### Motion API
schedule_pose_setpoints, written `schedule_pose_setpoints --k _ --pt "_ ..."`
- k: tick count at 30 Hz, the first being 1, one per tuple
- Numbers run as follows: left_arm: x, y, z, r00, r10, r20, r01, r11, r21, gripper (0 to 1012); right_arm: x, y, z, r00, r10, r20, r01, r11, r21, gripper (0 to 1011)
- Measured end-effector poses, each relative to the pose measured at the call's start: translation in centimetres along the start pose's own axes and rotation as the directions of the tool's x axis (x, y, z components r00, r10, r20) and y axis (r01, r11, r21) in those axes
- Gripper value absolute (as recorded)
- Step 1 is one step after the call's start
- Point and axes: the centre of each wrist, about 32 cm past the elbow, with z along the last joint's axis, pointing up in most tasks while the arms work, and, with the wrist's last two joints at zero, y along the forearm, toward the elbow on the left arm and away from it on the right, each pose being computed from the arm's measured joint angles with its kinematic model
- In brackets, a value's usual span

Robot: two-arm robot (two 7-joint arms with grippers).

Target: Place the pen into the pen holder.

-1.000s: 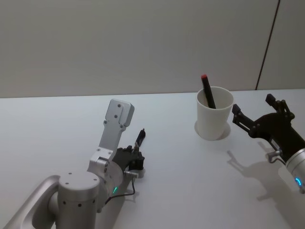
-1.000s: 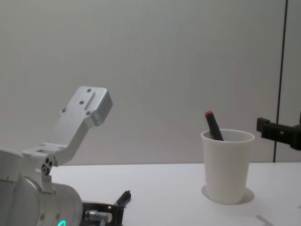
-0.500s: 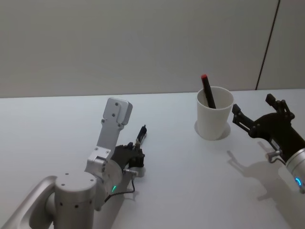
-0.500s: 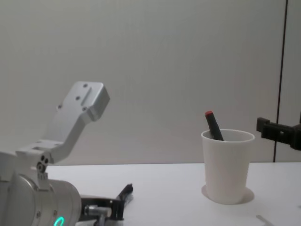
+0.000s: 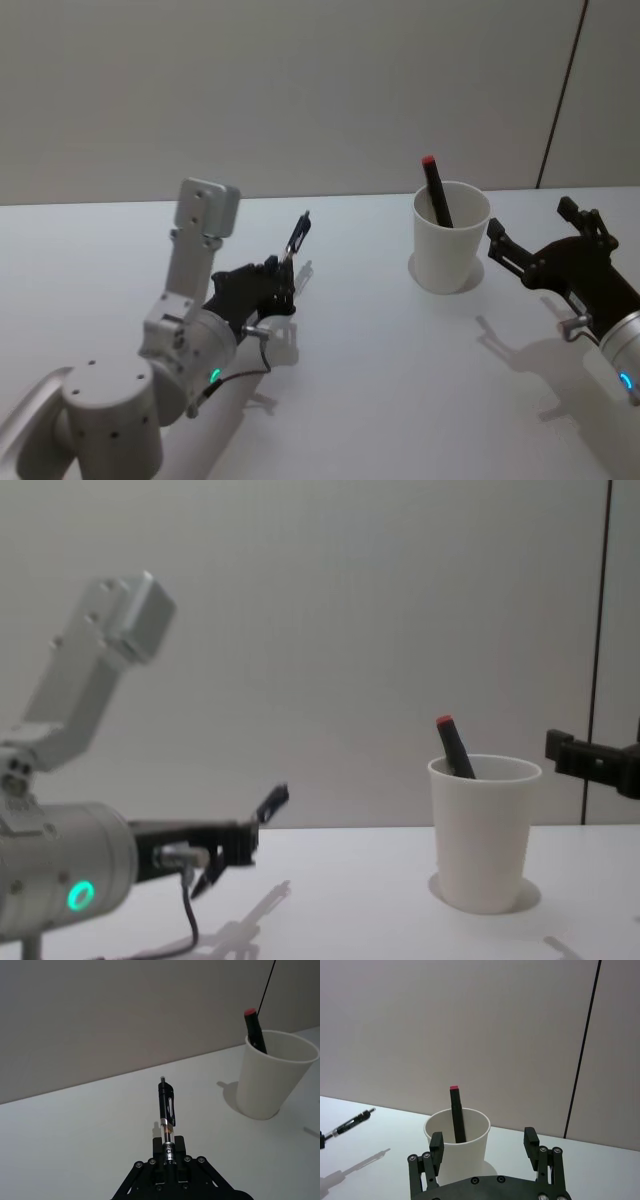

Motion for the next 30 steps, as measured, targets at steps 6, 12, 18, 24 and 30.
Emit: schedule_pose_setpoints --k 6,12,18,24,30 --pt "1.34 0.71 0.11 0.9977 -0.059 -0.034 0.056 0.9936 -0.098 130 0.0 0.0 0.0 1.0 0.0 0.0 0.0 1.0 0.0 1001" --pt "2.67 1.42 0.03 0.9907 -0.125 -0.055 0.113 0.9761 -0.186 130 0.0 0.0 0.0 1.0 0.0 0.0 0.0 1.0 0.0 1001" --pt "3.7 1.91 0.0 0.9767 -0.207 -0.057 0.186 0.9477 -0.26 130 0.0 0.0 0.0 1.0 0.0 0.0 0.0 1.0 0.0 1002" --pt "4.36 2.18 0.09 0.955 -0.294 -0.039 0.268 0.9119 -0.311 130 0.0 0.0 0.0 1.0 0.0 0.0 0.0 1.0 0.0 1001" --pt "4.64 2.23 0.19 0.928 -0.373 -0.006 0.35 0.8767 -0.33 130 0.0 0.0 0.0 1.0 0.0 0.0 0.0 1.0 0.0 1001"
